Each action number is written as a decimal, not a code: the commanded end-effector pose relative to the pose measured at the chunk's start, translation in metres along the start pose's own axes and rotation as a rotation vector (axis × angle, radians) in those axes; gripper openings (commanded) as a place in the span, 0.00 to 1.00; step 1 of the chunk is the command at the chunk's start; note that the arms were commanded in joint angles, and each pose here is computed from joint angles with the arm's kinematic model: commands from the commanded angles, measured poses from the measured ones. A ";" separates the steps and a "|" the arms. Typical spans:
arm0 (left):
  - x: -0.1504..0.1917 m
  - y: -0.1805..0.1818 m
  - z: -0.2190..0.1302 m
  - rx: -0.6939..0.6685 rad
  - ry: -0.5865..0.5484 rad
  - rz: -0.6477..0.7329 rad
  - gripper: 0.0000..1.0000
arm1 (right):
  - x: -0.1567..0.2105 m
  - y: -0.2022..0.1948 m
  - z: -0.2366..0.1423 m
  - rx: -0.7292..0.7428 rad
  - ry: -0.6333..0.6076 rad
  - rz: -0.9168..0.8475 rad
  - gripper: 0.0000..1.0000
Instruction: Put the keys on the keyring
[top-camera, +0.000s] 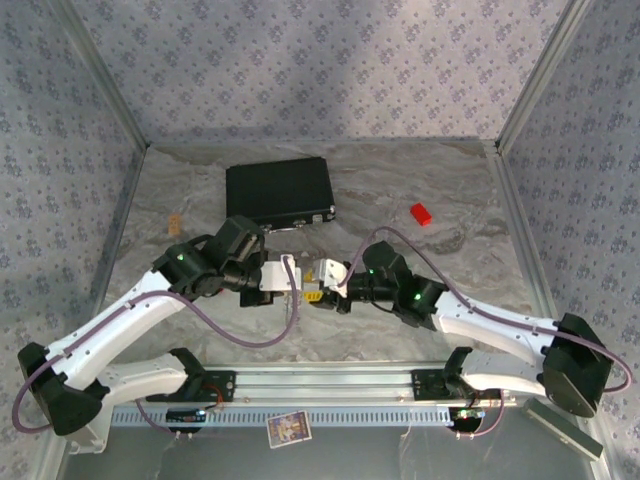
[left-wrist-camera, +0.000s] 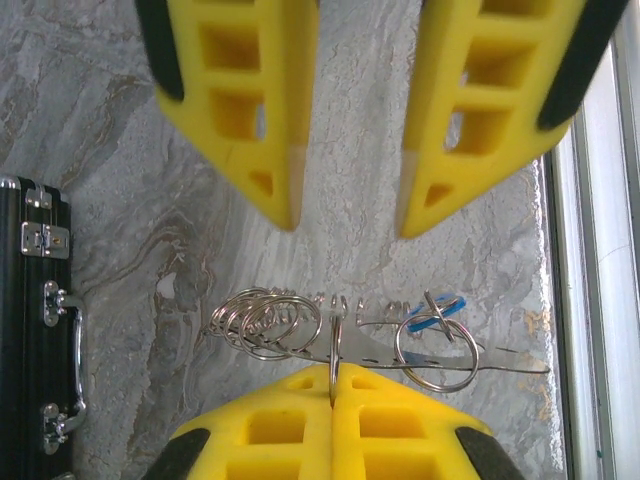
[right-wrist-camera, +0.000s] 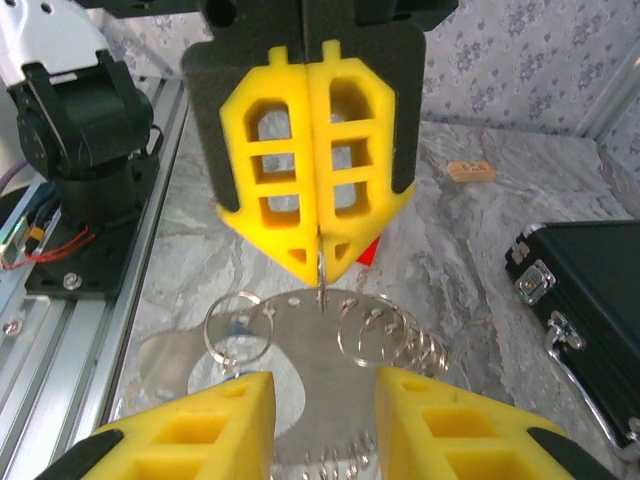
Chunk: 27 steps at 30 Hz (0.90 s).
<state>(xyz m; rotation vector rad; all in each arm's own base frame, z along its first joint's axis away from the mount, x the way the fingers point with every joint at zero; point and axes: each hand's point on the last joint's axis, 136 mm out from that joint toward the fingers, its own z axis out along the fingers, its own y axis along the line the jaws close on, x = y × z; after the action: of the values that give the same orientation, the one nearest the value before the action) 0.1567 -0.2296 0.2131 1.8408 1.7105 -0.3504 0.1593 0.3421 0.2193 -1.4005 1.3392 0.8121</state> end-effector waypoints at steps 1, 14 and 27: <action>-0.014 0.002 -0.010 -0.015 -0.042 0.064 0.00 | -0.016 -0.002 0.004 -0.003 -0.104 0.011 0.31; -0.019 0.004 -0.011 -0.032 -0.054 0.080 0.00 | -0.019 0.003 0.013 -0.046 -0.144 0.022 0.26; -0.023 0.003 -0.010 -0.030 -0.085 0.070 0.00 | -0.025 0.002 0.019 -0.041 -0.160 0.009 0.15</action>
<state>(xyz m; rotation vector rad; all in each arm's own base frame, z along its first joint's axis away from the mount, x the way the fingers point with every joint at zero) 0.1566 -0.2352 0.2168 1.8619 1.6519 -0.3347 0.1579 0.3614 0.2173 -1.3579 1.2770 0.9278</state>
